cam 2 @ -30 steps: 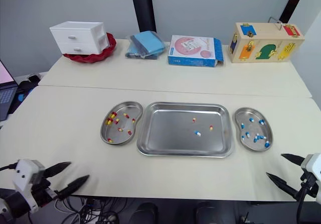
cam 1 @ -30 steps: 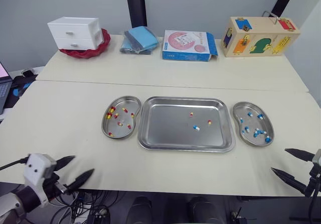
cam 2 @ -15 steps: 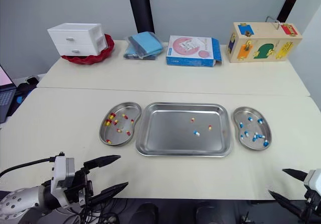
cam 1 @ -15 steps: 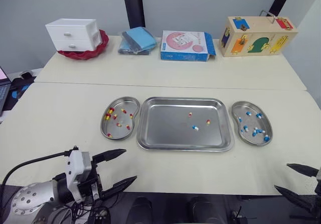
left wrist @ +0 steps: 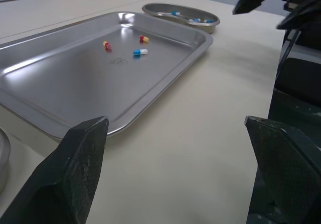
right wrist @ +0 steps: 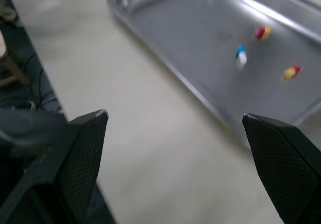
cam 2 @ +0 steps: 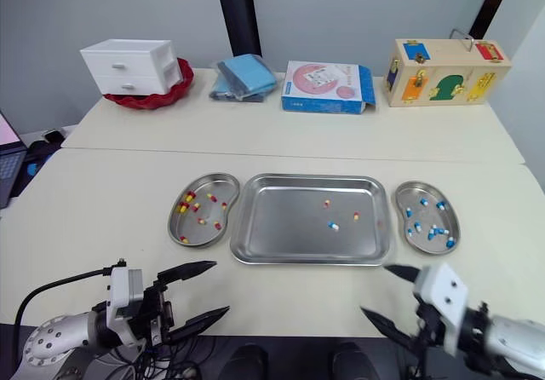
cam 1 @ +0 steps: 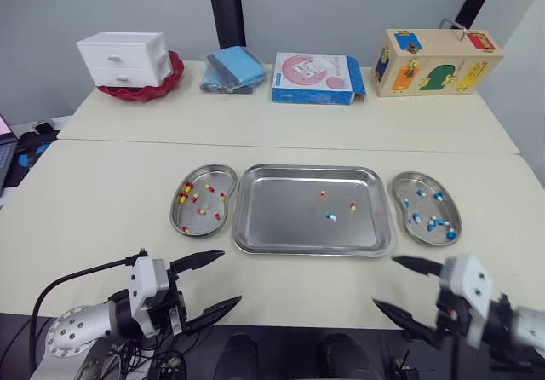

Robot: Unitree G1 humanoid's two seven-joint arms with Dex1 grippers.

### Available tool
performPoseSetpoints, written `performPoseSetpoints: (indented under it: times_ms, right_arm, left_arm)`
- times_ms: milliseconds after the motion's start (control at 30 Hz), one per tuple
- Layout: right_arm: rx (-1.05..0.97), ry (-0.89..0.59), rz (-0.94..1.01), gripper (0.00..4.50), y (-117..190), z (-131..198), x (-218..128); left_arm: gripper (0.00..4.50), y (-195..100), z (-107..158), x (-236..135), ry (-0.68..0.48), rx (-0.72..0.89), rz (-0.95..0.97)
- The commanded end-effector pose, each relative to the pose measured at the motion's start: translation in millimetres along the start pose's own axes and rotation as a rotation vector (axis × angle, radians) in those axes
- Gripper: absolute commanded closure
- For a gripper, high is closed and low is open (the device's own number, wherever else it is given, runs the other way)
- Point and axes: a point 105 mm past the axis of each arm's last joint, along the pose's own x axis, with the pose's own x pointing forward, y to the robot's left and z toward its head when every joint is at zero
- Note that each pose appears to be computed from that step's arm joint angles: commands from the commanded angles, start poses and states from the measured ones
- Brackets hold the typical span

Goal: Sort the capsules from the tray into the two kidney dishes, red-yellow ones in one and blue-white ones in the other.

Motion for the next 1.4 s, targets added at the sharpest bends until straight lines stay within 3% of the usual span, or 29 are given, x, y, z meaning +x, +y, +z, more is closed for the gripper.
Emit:
performPoseSetpoints:
  times_ms: [33, 200, 633, 900, 1333, 1400]
  right_arm:
    - [-0.014, 0.028, -0.027, 0.18, -5, -1, 18]
    - [-0.08, 0.042, -0.029, 1.53, -13, 7, 43]
    - [-0.104, 0.164, -0.138, 1.53, -57, 22, 116]
    - [-0.096, 0.218, -0.139, 1.53, -66, 15, 125]
    - [-0.205, 0.257, -0.078, 4.36, -56, 8, 119]
    - [-0.24, 0.237, -0.065, 4.46, -54, 12, 118]
  left_arm:
    - [0.0, 0, 7, 5, -0.014, 0.035, -0.015]
    - [0.0, 1, 9, 10, -0.019, 0.044, -0.016]
    - [0.0, 1, 15, 22, -0.028, 0.056, -0.028]
    - [0.0, 2, 18, 26, -0.032, 0.061, -0.016]
    - [0.0, 2, 23, 29, -0.034, 0.064, -0.016]
    - [0.0, 1, 23, 29, -0.031, 0.066, -0.025]
